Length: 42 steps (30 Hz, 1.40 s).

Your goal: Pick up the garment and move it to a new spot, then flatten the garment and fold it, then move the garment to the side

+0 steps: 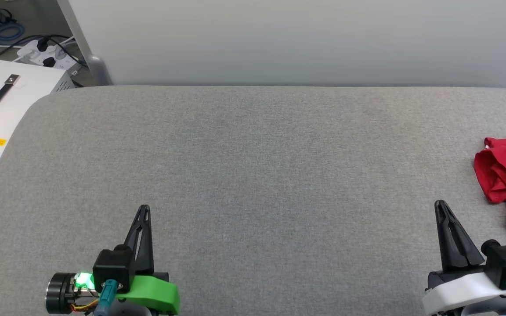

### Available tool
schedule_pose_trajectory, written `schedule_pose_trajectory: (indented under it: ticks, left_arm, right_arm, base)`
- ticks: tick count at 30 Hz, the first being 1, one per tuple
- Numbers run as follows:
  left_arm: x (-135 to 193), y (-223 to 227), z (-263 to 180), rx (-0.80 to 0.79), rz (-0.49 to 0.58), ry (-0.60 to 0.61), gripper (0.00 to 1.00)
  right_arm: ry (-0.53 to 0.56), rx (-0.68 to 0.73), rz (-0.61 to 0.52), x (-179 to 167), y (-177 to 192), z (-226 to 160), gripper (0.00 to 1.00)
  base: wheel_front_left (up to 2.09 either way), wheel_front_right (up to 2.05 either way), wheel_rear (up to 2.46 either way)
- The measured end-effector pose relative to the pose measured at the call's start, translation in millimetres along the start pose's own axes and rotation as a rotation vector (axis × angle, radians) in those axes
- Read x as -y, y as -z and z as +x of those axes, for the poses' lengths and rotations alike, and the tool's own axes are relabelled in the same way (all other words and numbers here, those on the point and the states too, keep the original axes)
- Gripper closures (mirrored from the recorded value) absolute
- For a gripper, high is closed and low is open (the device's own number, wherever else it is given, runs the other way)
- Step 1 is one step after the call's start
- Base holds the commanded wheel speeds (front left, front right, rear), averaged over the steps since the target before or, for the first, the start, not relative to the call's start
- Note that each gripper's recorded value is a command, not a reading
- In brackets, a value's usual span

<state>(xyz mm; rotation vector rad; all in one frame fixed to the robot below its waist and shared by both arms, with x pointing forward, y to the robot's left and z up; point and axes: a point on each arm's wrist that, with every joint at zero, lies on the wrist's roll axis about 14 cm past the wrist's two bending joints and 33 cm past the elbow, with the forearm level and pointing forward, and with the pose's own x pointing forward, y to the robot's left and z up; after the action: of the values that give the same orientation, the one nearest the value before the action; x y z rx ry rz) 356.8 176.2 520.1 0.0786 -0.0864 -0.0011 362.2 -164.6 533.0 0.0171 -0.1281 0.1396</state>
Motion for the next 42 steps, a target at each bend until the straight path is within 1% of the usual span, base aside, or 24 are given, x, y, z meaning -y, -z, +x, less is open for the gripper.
schedule_pose_trajectory:
  ticks: [42]
  left_arm:
    - [-1.5, 0.7, 4.7, -0.048, -0.015, -0.001, 1.0]
  right_arm:
    - [0.002, -0.064, -0.026, -1.5, 4.5, 3.2, 1.0]
  base:
    - [0.0, 0.0, 0.0]
